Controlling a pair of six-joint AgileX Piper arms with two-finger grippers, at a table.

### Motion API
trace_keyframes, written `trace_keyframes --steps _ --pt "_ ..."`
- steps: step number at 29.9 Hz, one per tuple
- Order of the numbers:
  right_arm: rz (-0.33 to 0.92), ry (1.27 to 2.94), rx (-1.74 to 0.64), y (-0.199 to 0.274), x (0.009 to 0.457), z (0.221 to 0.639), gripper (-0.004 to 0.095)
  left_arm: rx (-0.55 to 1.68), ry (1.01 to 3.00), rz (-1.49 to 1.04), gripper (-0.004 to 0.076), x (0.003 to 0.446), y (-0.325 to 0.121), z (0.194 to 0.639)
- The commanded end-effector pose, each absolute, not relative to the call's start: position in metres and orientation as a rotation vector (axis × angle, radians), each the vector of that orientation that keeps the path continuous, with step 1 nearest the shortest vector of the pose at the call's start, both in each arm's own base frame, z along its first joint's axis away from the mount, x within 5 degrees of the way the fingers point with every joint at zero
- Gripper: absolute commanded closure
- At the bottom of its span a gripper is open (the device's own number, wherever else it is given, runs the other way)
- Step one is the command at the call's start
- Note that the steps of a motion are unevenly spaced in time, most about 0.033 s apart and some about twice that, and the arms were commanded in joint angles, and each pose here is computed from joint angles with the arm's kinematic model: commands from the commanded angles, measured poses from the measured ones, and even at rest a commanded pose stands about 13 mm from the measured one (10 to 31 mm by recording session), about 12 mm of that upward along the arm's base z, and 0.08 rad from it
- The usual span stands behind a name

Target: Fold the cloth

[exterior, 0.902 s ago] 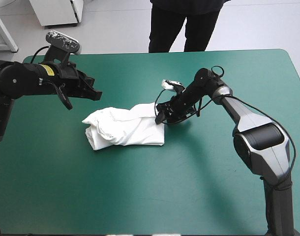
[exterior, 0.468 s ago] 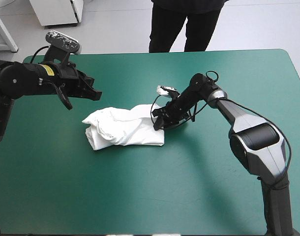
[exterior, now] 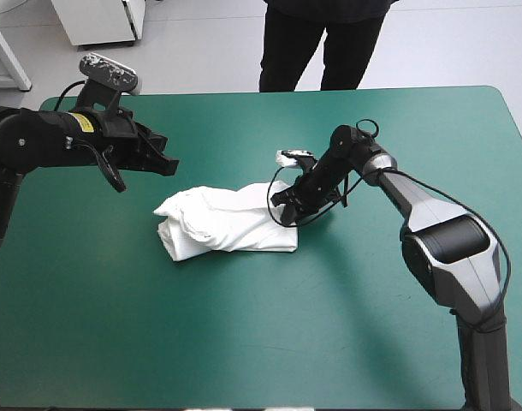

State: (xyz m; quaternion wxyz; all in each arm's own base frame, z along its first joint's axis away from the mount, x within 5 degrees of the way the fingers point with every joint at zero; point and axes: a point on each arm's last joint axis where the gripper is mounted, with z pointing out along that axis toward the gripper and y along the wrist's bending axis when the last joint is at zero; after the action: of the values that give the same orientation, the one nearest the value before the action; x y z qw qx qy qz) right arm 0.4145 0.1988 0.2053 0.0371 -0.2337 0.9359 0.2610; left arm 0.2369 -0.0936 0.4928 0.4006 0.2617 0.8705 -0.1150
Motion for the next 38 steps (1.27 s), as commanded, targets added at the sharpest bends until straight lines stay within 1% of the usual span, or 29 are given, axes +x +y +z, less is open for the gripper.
trace_keyframes --steps 1,5,8,18,22,28,33,38 --pt "0.620 2.822 -0.687 0.158 0.418 0.248 0.0915 0.659 2.159 -0.337 0.0746 0.217 -0.091 0.508" --pt "0.517 2.797 -0.563 0.112 0.421 0.273 0.0915 0.658 2.151 -0.336 0.0746 0.214 -0.090 0.510" --pt "0.450 2.806 -0.447 0.071 0.419 0.283 0.0915 0.658 2.151 -0.339 0.0746 0.214 -0.090 0.510" --pt "0.322 2.832 0.008 -0.066 0.393 0.292 0.0913 0.663 2.149 -0.339 0.0746 0.214 -0.090 0.510" --pt "0.285 2.813 0.164 -0.108 0.377 0.296 0.0913 0.665 2.148 -0.338 0.0746 0.214 -0.090 0.510" --pt "0.257 2.847 0.273 -0.138 0.356 0.283 0.0913 0.677 2.143 -0.332 0.0746 0.214 -0.090 0.510" --pt "0.210 2.934 0.272 -0.143 0.345 0.259 0.0911 0.677 2.144 -0.325 0.0746 0.214 -0.090 0.510" --pt "0.175 2.949 0.268 -0.144 0.342 0.255 0.0911 0.680 2.142 -0.323 0.0746 0.214 -0.090 0.510"
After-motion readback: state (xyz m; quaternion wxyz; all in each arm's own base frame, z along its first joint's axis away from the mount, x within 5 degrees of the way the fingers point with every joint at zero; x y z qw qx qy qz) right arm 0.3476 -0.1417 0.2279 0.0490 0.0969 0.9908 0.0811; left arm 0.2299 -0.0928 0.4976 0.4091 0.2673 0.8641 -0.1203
